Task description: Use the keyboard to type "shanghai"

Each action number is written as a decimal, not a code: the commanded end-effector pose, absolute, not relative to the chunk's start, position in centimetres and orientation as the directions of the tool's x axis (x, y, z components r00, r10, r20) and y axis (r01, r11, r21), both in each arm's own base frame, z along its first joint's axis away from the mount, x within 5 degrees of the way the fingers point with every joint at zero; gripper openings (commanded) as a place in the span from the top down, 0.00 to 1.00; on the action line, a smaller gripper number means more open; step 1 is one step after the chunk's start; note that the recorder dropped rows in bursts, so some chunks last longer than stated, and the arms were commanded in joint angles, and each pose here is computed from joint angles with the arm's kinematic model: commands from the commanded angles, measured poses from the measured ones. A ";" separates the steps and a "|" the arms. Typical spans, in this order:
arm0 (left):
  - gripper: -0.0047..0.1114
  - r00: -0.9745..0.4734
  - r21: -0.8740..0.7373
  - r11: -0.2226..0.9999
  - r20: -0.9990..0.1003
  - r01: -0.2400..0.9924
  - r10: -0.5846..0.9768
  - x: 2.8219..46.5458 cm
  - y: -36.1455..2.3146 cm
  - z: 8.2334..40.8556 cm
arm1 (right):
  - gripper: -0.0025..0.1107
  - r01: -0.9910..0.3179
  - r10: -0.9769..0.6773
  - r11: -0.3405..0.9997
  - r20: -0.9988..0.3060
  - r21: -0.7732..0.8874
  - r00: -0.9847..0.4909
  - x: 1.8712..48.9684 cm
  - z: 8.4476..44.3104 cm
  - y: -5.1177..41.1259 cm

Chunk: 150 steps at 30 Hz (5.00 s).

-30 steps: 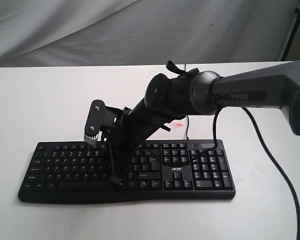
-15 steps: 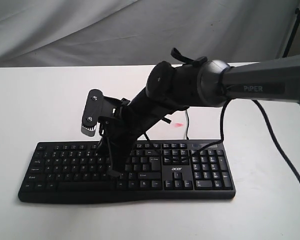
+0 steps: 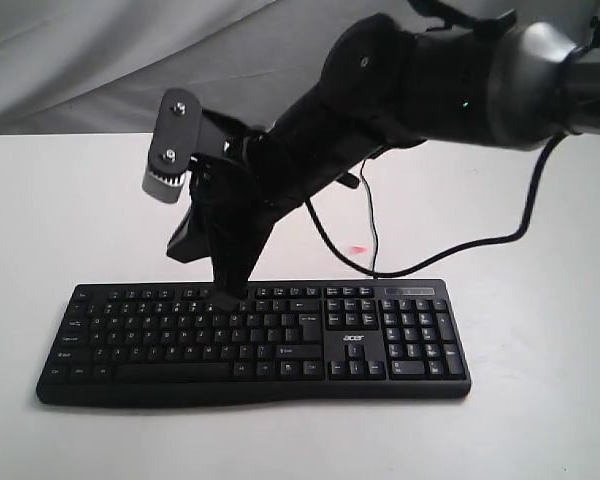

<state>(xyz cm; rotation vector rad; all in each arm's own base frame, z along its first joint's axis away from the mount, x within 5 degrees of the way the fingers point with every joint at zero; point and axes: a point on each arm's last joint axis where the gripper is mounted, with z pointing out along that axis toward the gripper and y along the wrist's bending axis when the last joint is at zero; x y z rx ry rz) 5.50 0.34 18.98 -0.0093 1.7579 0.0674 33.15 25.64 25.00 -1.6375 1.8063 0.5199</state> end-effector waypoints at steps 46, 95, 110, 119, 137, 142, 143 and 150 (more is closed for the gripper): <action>0.95 -0.179 0.038 0.998 -0.983 -0.040 0.030 5.5 0.3 18.9 | 0.98 -0.758 -0.264 0.509 -0.913 -0.407 0.312 15.5 51.8 13.8; 0.95 -0.179 0.038 0.998 -0.983 -0.040 0.030 5.5 0.3 18.9 | 0.98 -0.137 0.054 0.990 -0.987 0.034 0.149 8.3 39.1 1.1; 0.95 -0.179 0.038 0.998 -0.983 -0.040 0.030 5.5 0.3 18.9 | 0.98 -0.126 0.053 0.991 -0.990 0.037 0.129 6.3 30.8 0.8; 0.95 -0.179 0.038 0.998 -0.983 -0.040 0.030 5.5 0.3 18.9 | 0.98 -0.105 -0.031 0.993 -0.992 -0.044 0.122 5.9 27.5 0.7; 0.95 -0.179 0.038 0.998 -0.983 -0.040 0.030 5.5 0.3 18.9 | 0.98 -0.077 -0.043 0.996 -0.997 -0.047 0.057 5.6 21.0 0.5; 0.95 -0.179 0.038 0.998 -0.983 -0.040 0.030 5.5 0.3 18.9 | 0.98 -0.079 -0.080 0.994 -0.997 -0.079 -0.005 5.6 20.4 0.4; 0.95 -0.179 0.038 0.998 -0.983 -0.040 0.030 5.5 0.3 18.9 | 0.98 -0.080 -0.081 0.994 -0.997 -0.079 -0.012 5.6 20.4 0.4; 0.95 -0.179 0.038 0.998 -0.983 -0.040 0.030 5.5 0.3 18.9 | 0.98 -0.090 -0.095 0.992 -0.986 -0.083 -0.135 5.5 19.2 0.4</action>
